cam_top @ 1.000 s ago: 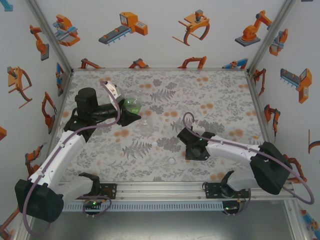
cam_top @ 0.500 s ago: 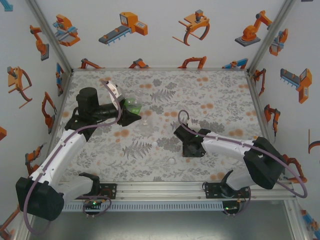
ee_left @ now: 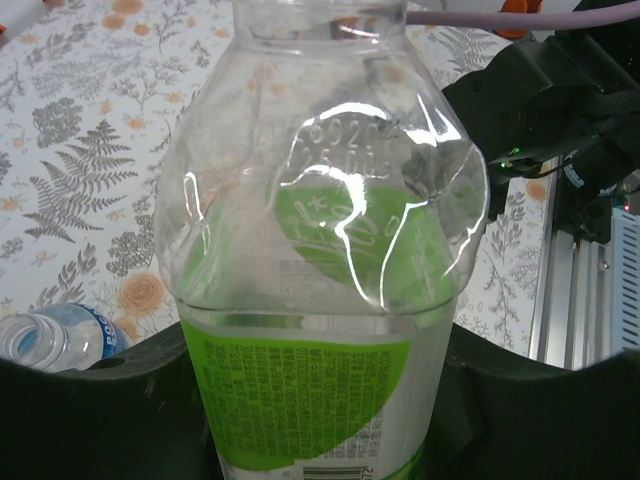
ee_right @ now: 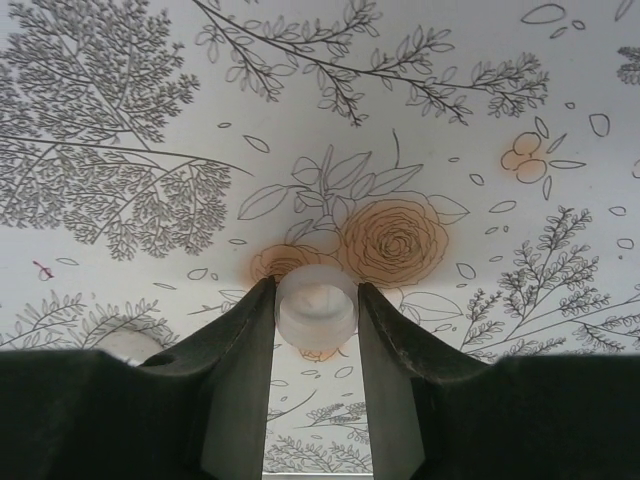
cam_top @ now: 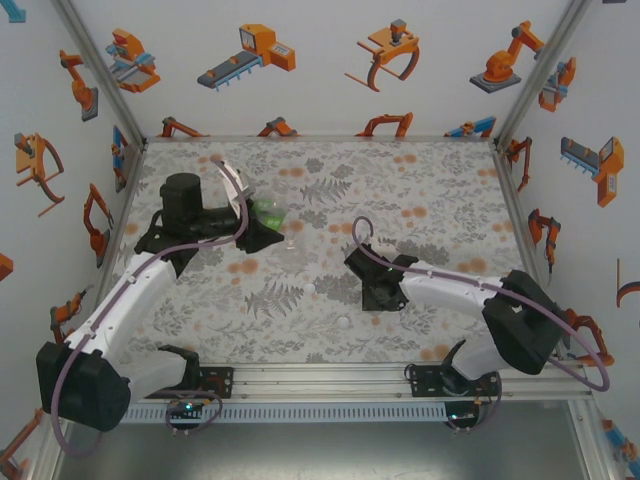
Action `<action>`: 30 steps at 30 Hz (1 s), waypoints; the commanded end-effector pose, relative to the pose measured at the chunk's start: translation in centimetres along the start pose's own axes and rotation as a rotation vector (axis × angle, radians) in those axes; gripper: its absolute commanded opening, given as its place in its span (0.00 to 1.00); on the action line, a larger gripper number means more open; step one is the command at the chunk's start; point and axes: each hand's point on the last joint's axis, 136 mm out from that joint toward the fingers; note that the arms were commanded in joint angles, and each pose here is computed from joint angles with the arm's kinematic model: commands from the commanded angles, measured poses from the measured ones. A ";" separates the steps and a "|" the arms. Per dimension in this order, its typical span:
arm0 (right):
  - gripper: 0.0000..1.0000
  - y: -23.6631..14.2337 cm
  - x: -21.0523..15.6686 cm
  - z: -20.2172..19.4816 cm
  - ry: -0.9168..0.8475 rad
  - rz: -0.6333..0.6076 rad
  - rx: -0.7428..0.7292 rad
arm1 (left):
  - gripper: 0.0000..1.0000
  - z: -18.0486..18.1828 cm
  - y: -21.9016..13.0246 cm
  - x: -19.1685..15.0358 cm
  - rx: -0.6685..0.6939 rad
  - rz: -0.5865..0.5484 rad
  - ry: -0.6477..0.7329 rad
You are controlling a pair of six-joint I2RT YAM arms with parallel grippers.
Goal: Screw on the bottle caps
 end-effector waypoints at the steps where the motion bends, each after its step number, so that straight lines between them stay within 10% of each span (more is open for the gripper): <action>1: 0.34 -0.3 2.0 1.0 0.002 -0.024 0.053 | 0.11 -0.7 0.3 0.9 -0.031 0.009 0.012; 11: 0.34 -0.1 7.6 1.5 -0.061 -0.032 0.129 | 0.01 -1.5 5.0 -0.3 -0.083 0.068 -0.284; 30: 0.42 1.8 7.6 1.2 -0.089 0.044 0.129 | 0.00 -3.0 5.2 0.8 -0.018 -0.014 -0.321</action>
Point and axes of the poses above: each hand's point on the last joint's axis, 136 mm out from that joint toward the fingers, its own y axis out along the fingers, its own z axis along the line the jaws close on, x = y × z, and after that the axes turned 9 degrees about -y, right-handed
